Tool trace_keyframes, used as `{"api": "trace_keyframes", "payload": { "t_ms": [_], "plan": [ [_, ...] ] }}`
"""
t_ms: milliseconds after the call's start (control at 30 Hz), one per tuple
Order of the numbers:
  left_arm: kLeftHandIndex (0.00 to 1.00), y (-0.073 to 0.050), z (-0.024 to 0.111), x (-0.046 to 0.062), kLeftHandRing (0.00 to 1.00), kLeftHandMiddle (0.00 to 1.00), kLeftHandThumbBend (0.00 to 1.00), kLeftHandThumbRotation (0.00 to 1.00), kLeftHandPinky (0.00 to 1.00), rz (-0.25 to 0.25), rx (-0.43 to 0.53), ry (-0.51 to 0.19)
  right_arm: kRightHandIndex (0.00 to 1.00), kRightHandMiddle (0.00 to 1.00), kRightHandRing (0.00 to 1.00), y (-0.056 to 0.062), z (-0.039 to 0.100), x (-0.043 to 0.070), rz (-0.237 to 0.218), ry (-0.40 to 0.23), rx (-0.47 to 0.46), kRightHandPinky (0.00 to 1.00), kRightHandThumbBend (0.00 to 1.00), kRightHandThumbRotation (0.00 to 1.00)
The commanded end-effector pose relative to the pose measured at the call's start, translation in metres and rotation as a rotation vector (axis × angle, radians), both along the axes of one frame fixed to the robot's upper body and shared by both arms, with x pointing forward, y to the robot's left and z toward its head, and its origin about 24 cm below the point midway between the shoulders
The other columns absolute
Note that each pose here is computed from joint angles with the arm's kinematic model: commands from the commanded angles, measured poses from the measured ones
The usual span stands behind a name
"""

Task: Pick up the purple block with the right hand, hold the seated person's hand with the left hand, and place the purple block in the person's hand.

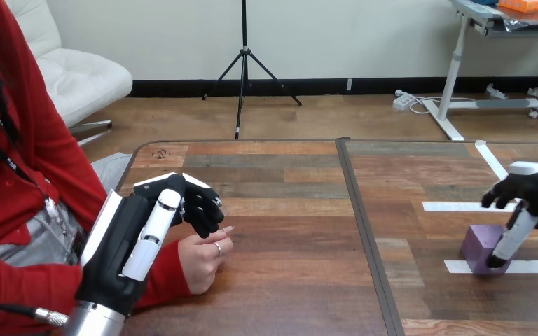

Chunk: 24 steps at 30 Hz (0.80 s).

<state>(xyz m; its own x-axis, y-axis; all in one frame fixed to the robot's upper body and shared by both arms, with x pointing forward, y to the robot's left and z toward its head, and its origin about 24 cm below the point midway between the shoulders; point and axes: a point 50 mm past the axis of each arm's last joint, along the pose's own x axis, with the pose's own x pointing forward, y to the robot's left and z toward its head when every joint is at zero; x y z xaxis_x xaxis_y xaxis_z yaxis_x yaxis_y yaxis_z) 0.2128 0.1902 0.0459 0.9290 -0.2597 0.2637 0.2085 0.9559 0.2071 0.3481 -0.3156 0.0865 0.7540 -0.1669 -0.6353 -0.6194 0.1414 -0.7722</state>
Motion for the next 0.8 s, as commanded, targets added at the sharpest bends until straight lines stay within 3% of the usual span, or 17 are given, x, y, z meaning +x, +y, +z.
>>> {"api": "trace_keyframes", "payload": {
  "t_ms": [0, 233, 767],
  "plan": [
    [0.46, 0.000, 0.017, 0.011, 0.43, 0.46, 0.21, 1.00, 0.38, -0.017, 0.007, -0.091, 0.86, 0.86, 0.79, 0.015, 0.011, 0.012, 0.060, -0.058, 0.006, 0.66, 1.00, 0.10],
    [0.46, 0.001, 0.018, 0.011, 0.43, 0.46, 0.21, 1.00, 0.38, -0.014, 0.012, -0.095, 0.85, 0.85, 0.80, 0.016, 0.007, 0.012, 0.037, -0.049, 0.026, 0.66, 1.00, 0.10],
    [0.46, 0.001, 0.018, 0.010, 0.43, 0.46, 0.19, 1.00, 0.38, -0.008, 0.010, -0.095, 0.84, 0.87, 0.83, 0.018, -0.001, 0.009, 0.043, -0.031, 0.031, 0.70, 1.00, 0.09]
  ]
}}
